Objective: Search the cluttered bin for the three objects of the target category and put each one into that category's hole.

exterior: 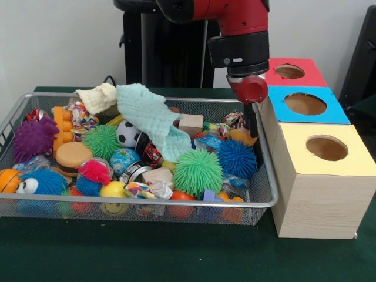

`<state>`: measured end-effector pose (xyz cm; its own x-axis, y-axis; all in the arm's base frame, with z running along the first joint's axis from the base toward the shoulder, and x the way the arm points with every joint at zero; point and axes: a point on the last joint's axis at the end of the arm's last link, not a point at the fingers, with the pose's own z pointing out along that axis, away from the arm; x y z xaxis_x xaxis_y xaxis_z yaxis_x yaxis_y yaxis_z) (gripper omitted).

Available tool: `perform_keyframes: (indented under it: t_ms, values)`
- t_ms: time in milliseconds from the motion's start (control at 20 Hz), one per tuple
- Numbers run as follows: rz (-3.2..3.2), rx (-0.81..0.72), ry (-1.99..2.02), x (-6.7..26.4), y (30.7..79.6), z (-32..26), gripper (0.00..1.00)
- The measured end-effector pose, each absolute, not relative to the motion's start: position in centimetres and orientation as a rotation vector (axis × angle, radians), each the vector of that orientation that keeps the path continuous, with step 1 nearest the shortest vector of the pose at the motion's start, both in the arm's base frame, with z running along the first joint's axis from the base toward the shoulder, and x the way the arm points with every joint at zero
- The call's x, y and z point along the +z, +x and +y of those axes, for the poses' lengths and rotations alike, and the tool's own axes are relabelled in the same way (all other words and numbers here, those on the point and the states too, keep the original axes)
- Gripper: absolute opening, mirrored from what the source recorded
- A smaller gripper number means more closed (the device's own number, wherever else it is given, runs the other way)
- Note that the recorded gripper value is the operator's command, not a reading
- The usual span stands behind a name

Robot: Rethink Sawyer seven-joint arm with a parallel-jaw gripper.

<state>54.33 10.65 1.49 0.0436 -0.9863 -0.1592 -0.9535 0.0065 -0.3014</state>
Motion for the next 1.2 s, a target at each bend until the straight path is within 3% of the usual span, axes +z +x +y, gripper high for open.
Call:
perform_keyframes:
  t_ms: [850, 900, 1200]
  values:
    - [2.000, -0.312, -2.202, 0.6, 55.5, 10.2, 1.00]
    - [2.003, -0.321, -2.216, 0.6, 55.6, 10.2, 0.00]
    - [2.021, -0.342, -2.259, 0.3, 55.6, 10.2, 0.00]
